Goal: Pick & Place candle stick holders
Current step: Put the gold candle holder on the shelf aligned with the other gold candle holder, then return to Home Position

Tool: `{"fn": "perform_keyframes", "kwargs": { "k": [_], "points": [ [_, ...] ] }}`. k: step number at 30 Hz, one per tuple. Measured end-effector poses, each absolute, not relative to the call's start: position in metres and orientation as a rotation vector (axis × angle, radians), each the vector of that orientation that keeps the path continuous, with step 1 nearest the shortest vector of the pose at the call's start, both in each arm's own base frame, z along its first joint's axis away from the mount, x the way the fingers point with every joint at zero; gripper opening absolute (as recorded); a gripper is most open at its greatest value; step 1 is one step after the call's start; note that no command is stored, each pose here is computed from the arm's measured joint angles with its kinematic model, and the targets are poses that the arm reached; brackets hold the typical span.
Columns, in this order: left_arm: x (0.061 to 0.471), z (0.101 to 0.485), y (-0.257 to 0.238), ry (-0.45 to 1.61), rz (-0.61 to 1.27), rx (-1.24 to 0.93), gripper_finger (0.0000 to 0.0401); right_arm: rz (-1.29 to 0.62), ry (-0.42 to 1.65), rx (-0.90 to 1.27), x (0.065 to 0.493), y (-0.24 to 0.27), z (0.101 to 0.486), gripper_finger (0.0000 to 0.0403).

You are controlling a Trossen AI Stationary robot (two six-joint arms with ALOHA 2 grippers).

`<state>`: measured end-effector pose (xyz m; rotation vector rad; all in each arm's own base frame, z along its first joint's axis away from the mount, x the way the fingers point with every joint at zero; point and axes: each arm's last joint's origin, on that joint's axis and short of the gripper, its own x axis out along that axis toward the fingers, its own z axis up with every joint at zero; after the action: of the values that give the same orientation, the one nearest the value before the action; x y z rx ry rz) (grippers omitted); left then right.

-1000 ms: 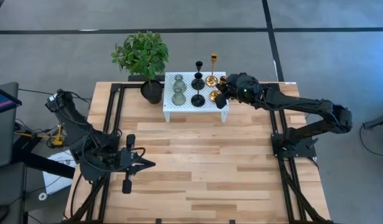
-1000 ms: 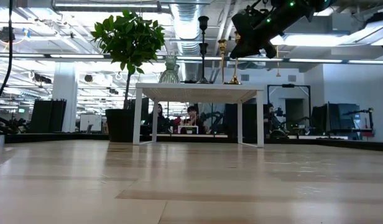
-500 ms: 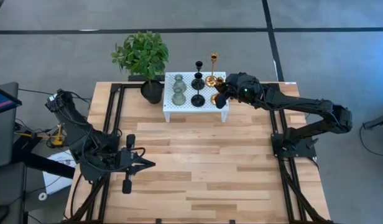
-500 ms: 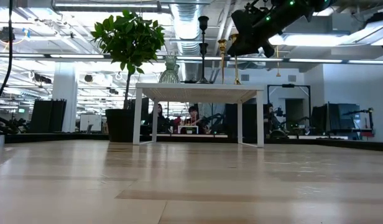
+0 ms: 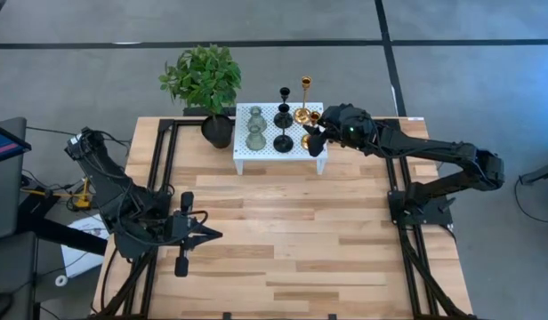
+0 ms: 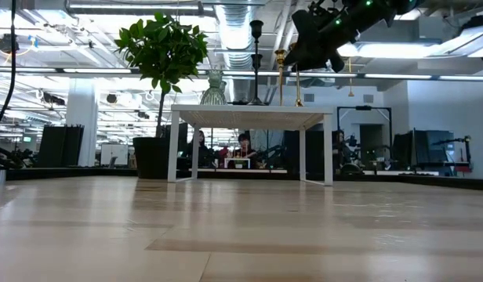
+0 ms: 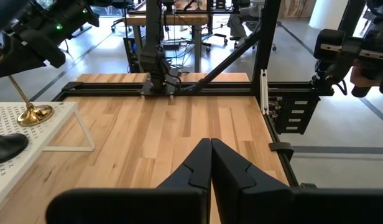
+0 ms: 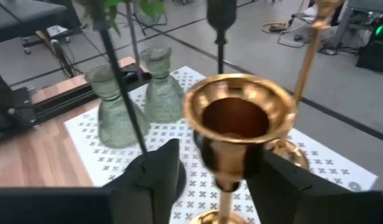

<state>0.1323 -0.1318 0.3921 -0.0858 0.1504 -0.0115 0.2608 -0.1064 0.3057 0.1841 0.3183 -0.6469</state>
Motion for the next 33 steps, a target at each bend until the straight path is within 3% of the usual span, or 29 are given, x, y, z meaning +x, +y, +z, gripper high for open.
{"fn": "perform_keyframes", "kwargs": {
  "k": [6, 13, 26, 33],
  "points": [
    [0.132, 0.392, -0.132, 0.151, -0.012, -0.089, 0.0006, -0.641, 0.358, 0.187, 0.26, -0.106, 0.302, 0.0197],
    [0.132, 0.392, -0.132, 0.151, -0.013, -0.089, 0.0006, -0.595, 0.498, 0.184, 0.255, -0.103, 0.291, 0.0204],
    [0.132, 0.392, -0.132, 0.151, -0.012, -0.089, 0.0005, -0.485, 0.735, 0.24, 0.243, -0.094, 0.274, 0.0185],
    [0.132, 0.392, -0.132, 0.15, -0.012, -0.088, 0.0007, -0.29, 0.741, 0.288, 0.239, -0.073, 0.281, 0.0128]
  ]
}}
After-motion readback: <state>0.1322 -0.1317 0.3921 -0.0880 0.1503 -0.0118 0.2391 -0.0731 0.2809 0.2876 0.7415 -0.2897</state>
